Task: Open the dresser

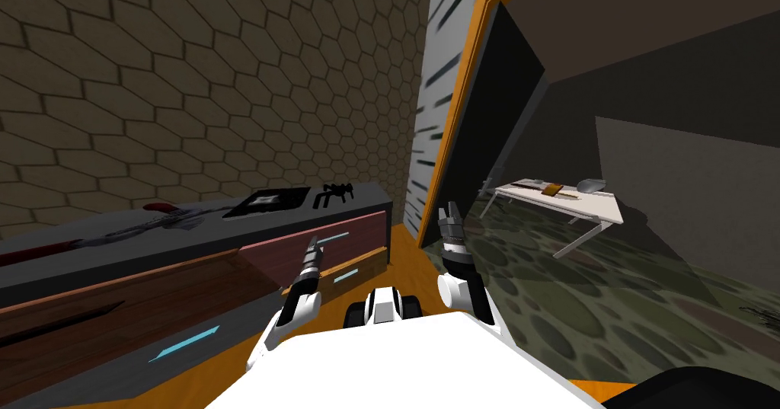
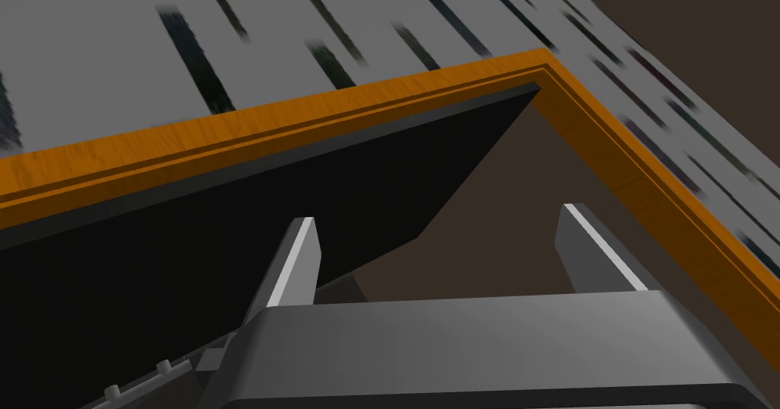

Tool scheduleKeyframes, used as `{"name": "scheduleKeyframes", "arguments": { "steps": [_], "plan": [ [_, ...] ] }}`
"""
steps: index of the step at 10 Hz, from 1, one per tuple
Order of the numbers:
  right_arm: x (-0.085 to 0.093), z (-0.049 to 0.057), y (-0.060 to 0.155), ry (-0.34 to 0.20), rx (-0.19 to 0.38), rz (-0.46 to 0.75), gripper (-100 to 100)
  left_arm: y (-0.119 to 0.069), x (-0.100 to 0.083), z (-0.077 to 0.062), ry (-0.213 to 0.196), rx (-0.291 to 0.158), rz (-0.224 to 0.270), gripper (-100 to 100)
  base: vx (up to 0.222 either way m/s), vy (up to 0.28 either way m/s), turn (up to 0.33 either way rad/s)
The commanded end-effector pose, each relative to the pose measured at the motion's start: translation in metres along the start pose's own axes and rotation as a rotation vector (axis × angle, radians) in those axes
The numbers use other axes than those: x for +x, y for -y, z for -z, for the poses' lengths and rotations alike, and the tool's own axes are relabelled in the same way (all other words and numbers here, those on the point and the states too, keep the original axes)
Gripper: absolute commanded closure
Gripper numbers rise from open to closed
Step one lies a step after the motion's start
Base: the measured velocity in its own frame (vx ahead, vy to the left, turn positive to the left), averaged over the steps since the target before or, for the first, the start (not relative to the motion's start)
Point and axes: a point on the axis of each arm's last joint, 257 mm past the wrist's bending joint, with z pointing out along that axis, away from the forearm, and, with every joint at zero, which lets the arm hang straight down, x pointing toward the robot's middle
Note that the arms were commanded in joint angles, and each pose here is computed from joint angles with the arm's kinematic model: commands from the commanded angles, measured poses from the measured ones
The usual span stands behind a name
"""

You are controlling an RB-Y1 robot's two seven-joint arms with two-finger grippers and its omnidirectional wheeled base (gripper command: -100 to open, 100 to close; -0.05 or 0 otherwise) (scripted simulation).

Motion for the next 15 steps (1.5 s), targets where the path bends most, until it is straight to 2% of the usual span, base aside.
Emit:
{"name": "scheduleKeyframes", "arguments": {
  "steps": [1, 2, 5, 6, 10, 11, 15],
  "plan": [
    [0.0, 0.0, 0.0, 0.0, 0.0, 0.0, 0, 0.001, -0.004, -0.007, 0.007, 0.0, 0.001, -100, -0.012, -0.009, -0.011],
    [0.0, 0.0, 0.0, 0.0, 0.0, 0.0, 0, 0.0, 0.0, 0.001, 0.001, -0.001, 0.0, 100, 0.011, 0.012, 0.069],
    [0.0, 0.0, 0.0, 0.0, 0.0, 0.0, 0, -0.002, 0.012, 0.021, -0.017, -0.001, 0.002, 100, 0.033, 0.021, 0.07],
    [0.0, 0.0, 0.0, 0.0, 0.0, 0.0, 0, -0.003, 0.01, 0.017, -0.015, -0.004, 0.004, 100, 0.014, 0.005, 0.003],
    [0.0, 0.0, 0.0, 0.0, 0.0, 0.0, 0, 0.008, 0.011, 0.02, -0.021, 0.003, 0.002, 100, -0.135, -0.038, -0.003],
    [0.0, 0.0, 0.0, 0.0, 0.0, 0.0, 0, 0.002, 0.012, 0.022, -0.02, -0.01, 0.004, 100, -0.062, -0.016, -0.006],
    [0.0, 0.0, 0.0, 0.0, 0.0, 0.0, 0, 0.006, 0.012, 0.028, -0.023, -0.004, 0.003, 100, -0.134, -0.04, 0.008]
  ]
}}
